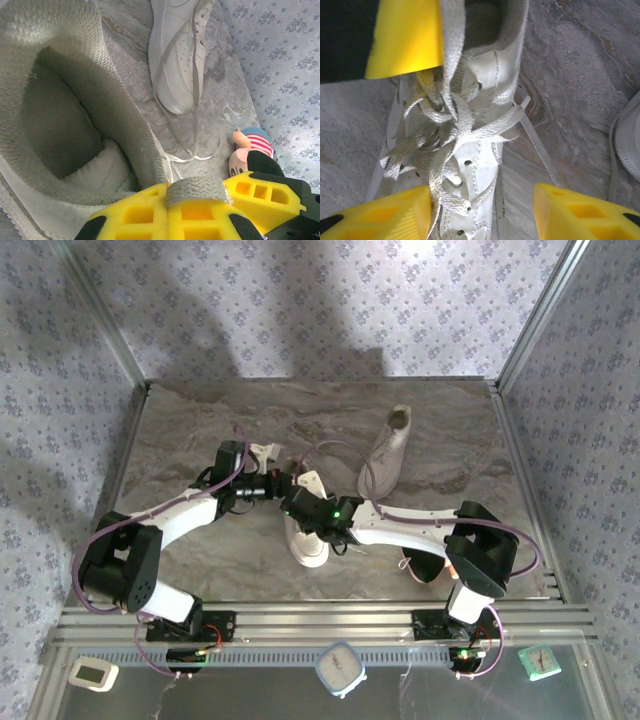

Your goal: Tie the shoes

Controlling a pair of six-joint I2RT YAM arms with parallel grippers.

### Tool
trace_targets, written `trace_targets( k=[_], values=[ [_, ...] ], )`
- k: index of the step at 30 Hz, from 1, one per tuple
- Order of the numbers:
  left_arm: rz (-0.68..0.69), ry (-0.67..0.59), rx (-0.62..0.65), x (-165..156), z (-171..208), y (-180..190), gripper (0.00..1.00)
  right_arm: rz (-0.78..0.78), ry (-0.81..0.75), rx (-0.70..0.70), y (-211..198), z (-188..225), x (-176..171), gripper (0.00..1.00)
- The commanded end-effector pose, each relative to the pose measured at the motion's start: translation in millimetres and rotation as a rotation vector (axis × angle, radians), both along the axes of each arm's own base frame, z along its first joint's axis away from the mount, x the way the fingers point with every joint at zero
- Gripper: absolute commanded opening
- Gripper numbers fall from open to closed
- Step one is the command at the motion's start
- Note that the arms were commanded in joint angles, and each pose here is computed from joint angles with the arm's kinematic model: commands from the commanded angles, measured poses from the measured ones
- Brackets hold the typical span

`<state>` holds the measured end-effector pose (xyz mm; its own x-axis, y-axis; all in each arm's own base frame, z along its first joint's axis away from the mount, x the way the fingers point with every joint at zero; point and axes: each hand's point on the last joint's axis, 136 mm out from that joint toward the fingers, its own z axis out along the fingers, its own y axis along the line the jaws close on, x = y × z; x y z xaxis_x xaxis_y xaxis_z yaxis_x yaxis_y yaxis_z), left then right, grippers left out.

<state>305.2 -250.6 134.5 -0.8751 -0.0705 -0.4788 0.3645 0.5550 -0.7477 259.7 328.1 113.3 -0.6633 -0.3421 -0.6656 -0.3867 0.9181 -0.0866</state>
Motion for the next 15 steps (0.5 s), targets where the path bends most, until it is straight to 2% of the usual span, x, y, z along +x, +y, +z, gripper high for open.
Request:
trace_targets(
  k=[1, 7, 9, 15],
  values=[
    [-0.028, -0.042, -0.011, 2, 14, -2, 0.0, -0.037, -0.04, 0.023, -15, 19, 2, 0.52],
    [-0.053, -0.047, -0.02, -2, 14, -5, 0.0, -0.059, -0.025, 0.031, -32, 17, 5, 0.37],
    [-0.064, -0.048, -0.022, -5, 15, -7, 0.0, -0.066, -0.018, 0.033, -35, 15, 7, 0.35],
    [-0.059, -0.05, -0.033, -8, 15, -9, 0.0, -0.05, -0.042, 0.079, -34, 31, 7, 0.38]
  ],
)
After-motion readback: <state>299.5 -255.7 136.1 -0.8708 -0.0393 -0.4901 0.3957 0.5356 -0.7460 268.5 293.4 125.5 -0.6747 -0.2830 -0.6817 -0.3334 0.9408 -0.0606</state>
